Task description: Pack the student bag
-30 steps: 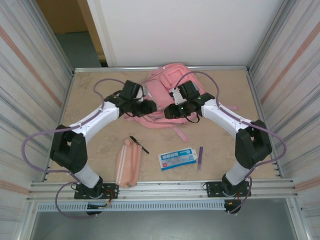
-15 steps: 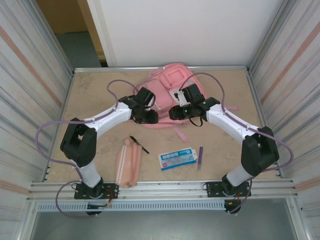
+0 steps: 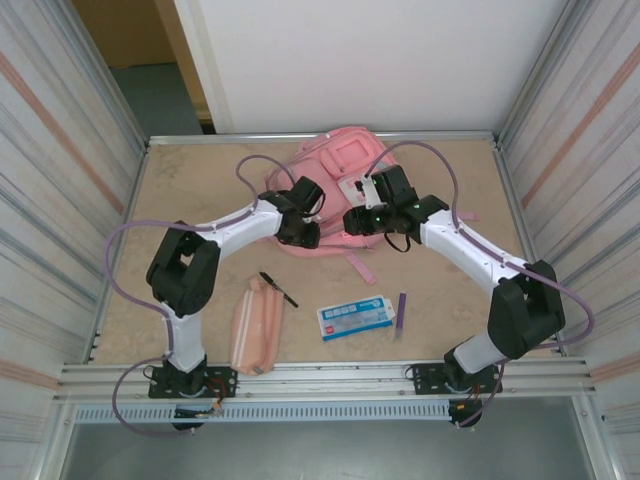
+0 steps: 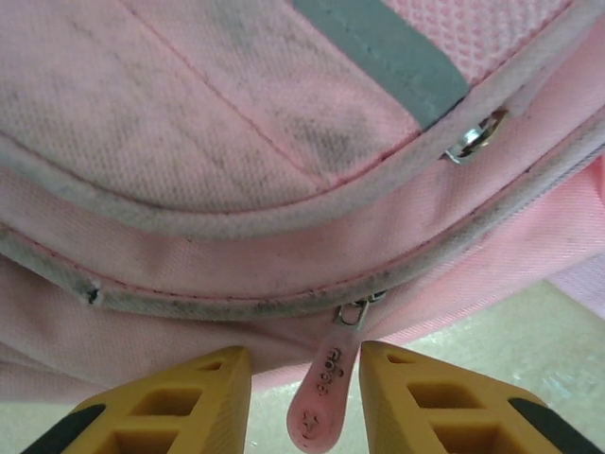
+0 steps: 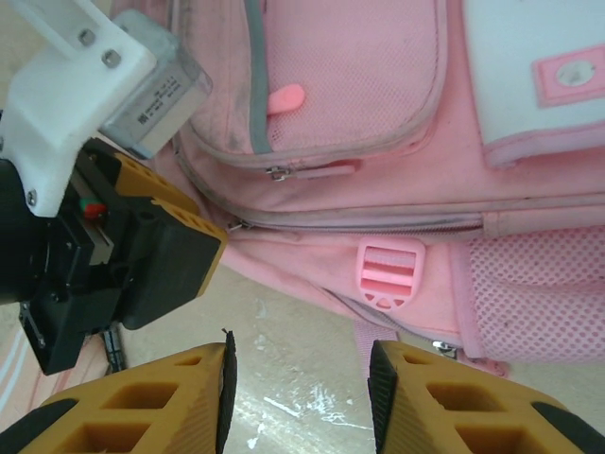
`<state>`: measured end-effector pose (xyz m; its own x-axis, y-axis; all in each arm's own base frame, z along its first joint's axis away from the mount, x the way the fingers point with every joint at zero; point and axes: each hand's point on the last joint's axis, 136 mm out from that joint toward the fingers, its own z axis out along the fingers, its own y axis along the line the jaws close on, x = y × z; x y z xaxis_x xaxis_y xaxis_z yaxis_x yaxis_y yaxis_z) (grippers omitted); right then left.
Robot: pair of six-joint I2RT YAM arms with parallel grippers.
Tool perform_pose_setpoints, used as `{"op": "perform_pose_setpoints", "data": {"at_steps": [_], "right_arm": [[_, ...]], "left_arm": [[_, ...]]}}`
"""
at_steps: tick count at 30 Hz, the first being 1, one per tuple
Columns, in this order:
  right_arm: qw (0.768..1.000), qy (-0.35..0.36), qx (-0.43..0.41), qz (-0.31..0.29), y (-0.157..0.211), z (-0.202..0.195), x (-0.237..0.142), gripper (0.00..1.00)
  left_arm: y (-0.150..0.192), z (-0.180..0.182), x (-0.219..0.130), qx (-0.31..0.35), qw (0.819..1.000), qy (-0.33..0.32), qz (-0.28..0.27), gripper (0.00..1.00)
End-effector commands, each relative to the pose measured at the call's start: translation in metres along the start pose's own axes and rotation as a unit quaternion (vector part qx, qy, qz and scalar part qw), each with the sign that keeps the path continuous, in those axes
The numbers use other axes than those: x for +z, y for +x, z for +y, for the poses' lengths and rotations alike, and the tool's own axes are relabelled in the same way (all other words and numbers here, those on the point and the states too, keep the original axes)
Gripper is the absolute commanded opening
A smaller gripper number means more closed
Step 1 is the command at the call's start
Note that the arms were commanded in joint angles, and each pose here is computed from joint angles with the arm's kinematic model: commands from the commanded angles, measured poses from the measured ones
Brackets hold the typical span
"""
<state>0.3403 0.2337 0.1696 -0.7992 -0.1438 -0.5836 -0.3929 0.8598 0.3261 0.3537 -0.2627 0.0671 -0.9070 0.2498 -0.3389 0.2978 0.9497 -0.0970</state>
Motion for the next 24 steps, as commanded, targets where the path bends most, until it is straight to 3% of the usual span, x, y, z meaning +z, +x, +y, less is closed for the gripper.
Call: {"op": "perform_pose_setpoints", "data": {"at_steps": [1,5,19,24], "right_arm": [[1.0,0.004,-0.006,-0.016,-0.004,-0.005,-0.007,0.42],[1.0,0.006,-0.004,-0.021,-0.007,-0.008,-0.011,0.42],[0.999,-0.006,0.015,-0.037,-0.016,-0.015,-0.023,0.42],[0.999,-0.008,0.017,-0.039,-0.015,-0.016,-0.025,0.42]], "left_arm": [[-0.008,0.005,0.001,0.04,0.998,-0.037,-0.011,0.33],[-0.005,0.003,0.005,0.05,0.998,-0.034,-0.004,0.27],[0.002,0.002,0.017,0.083,0.995,-0.05,0.017,0.27],[0.003,0.006,0.018,0.083,0.995,-0.06,0.018,0.09]]}}
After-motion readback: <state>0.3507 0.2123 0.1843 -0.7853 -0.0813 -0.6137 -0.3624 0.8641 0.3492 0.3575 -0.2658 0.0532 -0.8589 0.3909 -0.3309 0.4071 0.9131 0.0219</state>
